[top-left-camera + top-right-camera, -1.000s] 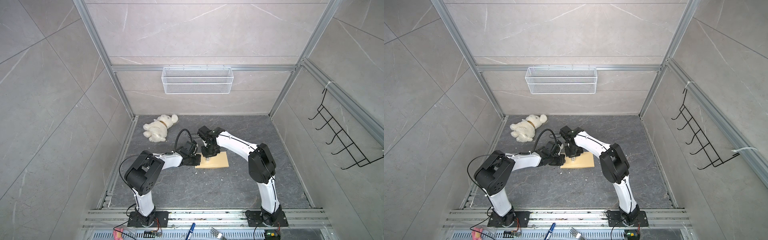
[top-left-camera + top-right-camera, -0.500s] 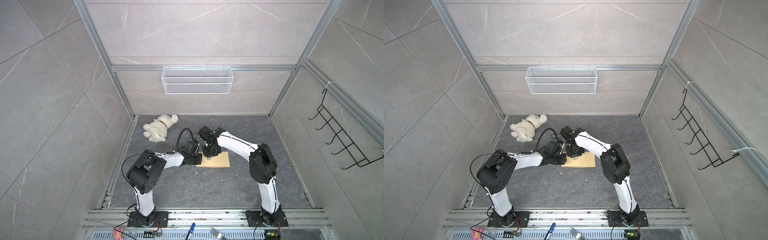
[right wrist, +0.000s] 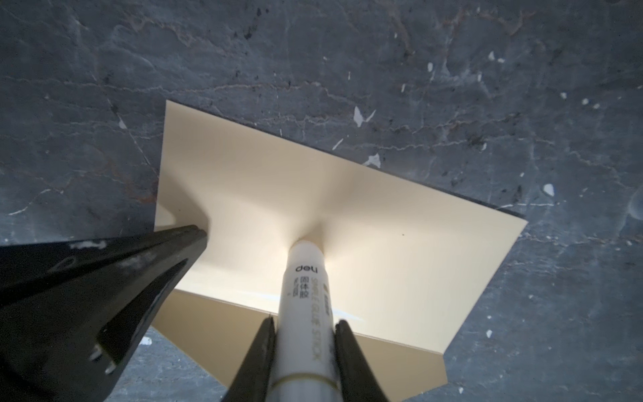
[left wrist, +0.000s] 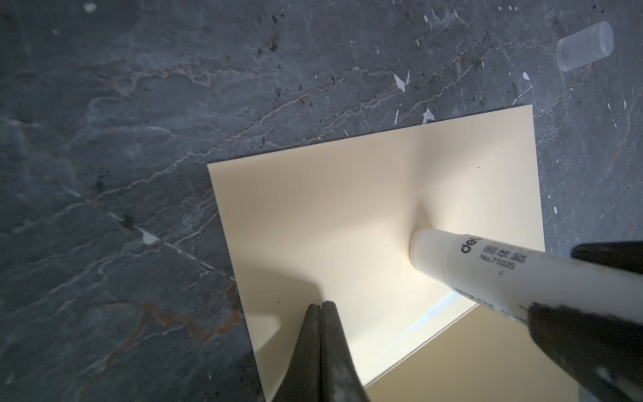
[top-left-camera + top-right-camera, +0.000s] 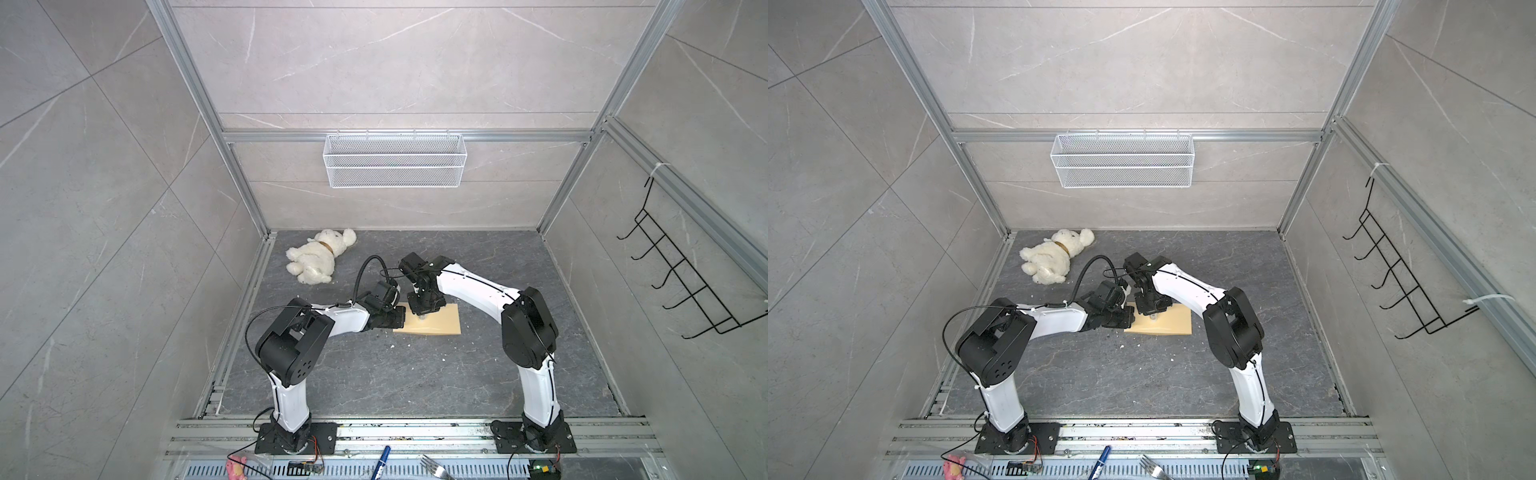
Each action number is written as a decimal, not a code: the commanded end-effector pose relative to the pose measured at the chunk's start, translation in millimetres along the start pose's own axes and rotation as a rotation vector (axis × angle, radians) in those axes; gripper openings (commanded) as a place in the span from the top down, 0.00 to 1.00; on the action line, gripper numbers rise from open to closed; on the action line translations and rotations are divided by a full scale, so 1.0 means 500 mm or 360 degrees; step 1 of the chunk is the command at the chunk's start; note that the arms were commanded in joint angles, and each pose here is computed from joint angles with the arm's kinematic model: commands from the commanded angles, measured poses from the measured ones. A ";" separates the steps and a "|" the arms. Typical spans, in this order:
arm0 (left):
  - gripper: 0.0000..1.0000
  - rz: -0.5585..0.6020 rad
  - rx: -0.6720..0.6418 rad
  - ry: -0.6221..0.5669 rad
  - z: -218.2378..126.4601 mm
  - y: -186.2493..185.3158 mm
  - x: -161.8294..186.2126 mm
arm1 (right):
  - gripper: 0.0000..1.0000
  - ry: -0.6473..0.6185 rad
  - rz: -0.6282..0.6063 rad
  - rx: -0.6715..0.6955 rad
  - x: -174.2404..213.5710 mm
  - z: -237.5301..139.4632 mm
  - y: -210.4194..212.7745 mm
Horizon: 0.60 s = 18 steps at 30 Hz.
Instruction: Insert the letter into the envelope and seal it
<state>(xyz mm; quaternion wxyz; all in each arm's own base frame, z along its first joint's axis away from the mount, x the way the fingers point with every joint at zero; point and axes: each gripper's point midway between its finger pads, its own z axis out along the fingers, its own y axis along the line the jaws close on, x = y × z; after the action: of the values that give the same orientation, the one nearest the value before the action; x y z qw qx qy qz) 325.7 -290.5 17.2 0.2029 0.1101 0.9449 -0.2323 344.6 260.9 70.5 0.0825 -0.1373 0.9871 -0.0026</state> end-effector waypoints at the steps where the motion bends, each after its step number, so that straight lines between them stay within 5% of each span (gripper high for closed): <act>1: 1.00 -0.0016 -0.0311 0.0337 0.030 0.106 0.134 | 1.00 0.0054 -0.0004 0.0157 0.024 -0.001 -0.056; 18: 1.00 0.0017 -0.0327 0.0368 0.040 0.105 0.143 | 1.00 0.0063 0.0020 0.0190 0.039 -0.007 -0.088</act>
<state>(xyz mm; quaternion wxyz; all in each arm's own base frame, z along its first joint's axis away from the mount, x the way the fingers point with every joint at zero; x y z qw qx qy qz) 328.1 -295.2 16.6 0.2087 0.1181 0.9442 -0.2259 342.3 244.1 70.2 0.0818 -0.1296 0.9881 -0.0150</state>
